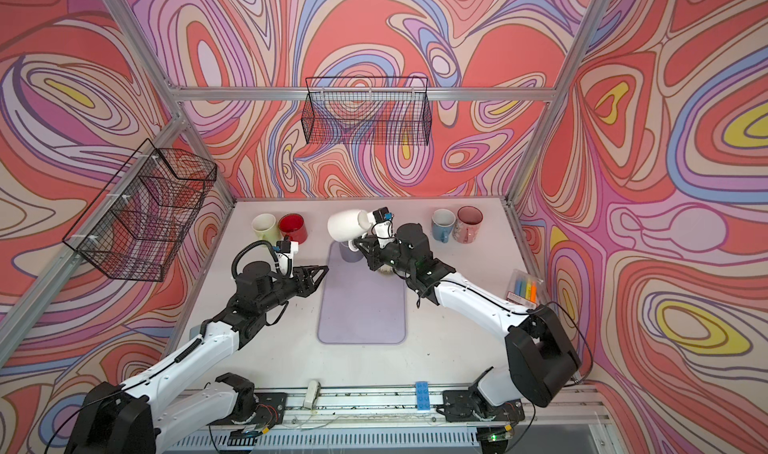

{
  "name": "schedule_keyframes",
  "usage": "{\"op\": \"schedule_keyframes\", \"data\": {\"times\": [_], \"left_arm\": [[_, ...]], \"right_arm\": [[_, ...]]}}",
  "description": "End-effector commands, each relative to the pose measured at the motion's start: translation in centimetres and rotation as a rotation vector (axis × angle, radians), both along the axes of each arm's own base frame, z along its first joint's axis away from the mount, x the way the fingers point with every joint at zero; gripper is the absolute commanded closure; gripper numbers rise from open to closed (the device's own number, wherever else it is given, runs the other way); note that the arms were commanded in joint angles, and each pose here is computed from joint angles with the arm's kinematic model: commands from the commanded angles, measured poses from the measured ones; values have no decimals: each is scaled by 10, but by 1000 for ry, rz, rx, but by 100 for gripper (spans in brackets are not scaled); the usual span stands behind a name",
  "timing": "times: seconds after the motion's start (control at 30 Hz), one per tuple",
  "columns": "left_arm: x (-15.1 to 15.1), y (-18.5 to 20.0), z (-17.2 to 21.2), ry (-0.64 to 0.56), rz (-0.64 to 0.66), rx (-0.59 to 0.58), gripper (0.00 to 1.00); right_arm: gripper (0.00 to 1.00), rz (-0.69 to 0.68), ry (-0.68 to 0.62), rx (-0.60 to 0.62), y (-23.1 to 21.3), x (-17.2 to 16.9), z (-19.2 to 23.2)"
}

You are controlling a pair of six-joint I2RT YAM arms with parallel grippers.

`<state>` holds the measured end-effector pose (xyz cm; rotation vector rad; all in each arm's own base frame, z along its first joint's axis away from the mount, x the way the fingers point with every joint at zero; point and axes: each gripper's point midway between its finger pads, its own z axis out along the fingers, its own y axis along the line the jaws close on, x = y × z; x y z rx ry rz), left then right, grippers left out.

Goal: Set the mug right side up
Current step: 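Lift and tilt the white mug with the right gripper while the left gripper rises, then move the left gripper to the white mug's rim while the right gripper holds it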

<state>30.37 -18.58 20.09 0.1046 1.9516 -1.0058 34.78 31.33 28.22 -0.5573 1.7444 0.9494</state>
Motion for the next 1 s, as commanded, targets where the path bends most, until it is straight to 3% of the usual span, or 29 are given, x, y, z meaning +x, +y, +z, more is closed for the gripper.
{"op": "schedule_keyframes", "data": {"times": [0.0,0.33,0.4,0.97], "left_arm": [[-10,-16,40,-100,-115,-110,51],[-26,-31,86,-206,-255,-262,49],[-26,-34,107,-252,-279,-295,49],[-27,-48,153,-343,-389,-432,48]], "right_arm": [[95,59,-95,172,-5,-12,58],[96,138,-103,320,-25,-32,89],[96,148,-104,334,-27,-35,92],[96,203,-109,403,-36,-60,101]]}}
